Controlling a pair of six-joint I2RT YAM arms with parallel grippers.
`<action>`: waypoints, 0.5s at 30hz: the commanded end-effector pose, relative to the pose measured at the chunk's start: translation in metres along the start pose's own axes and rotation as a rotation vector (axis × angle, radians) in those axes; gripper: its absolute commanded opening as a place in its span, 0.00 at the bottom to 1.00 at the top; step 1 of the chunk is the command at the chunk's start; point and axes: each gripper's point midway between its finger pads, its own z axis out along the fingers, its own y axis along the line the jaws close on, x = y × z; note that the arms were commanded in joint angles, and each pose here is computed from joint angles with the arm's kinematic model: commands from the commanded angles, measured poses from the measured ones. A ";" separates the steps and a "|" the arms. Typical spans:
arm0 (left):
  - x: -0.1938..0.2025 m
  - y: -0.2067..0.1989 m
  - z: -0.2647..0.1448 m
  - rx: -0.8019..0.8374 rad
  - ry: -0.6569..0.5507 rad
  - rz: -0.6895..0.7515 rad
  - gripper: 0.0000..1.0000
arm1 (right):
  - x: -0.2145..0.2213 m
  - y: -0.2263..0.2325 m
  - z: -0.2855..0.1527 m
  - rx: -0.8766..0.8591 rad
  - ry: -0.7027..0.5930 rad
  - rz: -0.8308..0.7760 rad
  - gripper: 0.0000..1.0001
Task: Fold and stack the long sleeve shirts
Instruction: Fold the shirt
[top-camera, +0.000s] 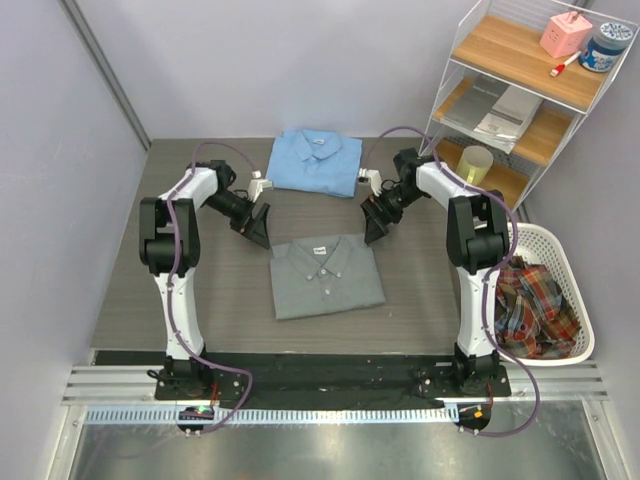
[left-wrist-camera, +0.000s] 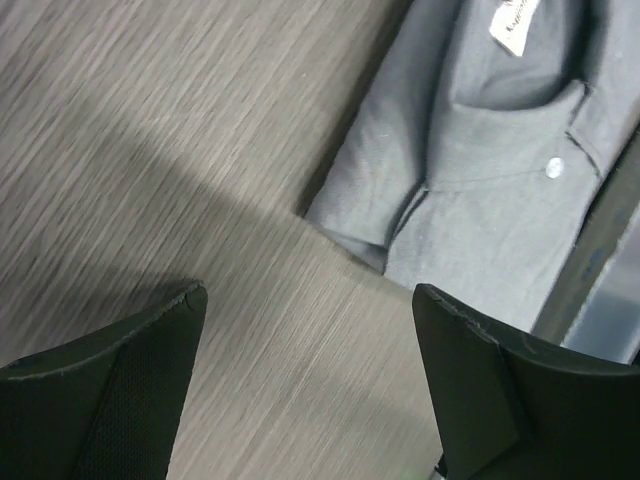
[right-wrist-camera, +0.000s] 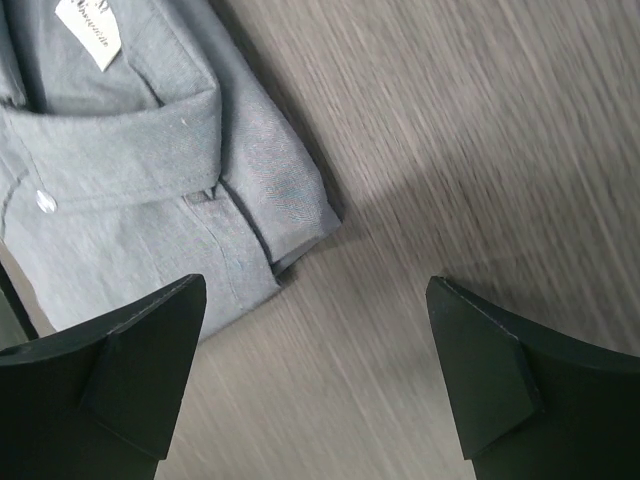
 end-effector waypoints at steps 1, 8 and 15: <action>0.008 -0.015 0.010 0.110 0.091 0.134 0.86 | 0.029 -0.009 0.021 -0.065 0.123 -0.146 1.00; 0.015 -0.033 0.037 0.154 0.125 0.194 0.84 | 0.031 0.008 0.035 -0.119 0.145 -0.138 0.99; 0.014 -0.023 0.043 0.081 0.100 0.148 0.83 | 0.036 0.013 0.046 -0.148 0.147 0.012 0.96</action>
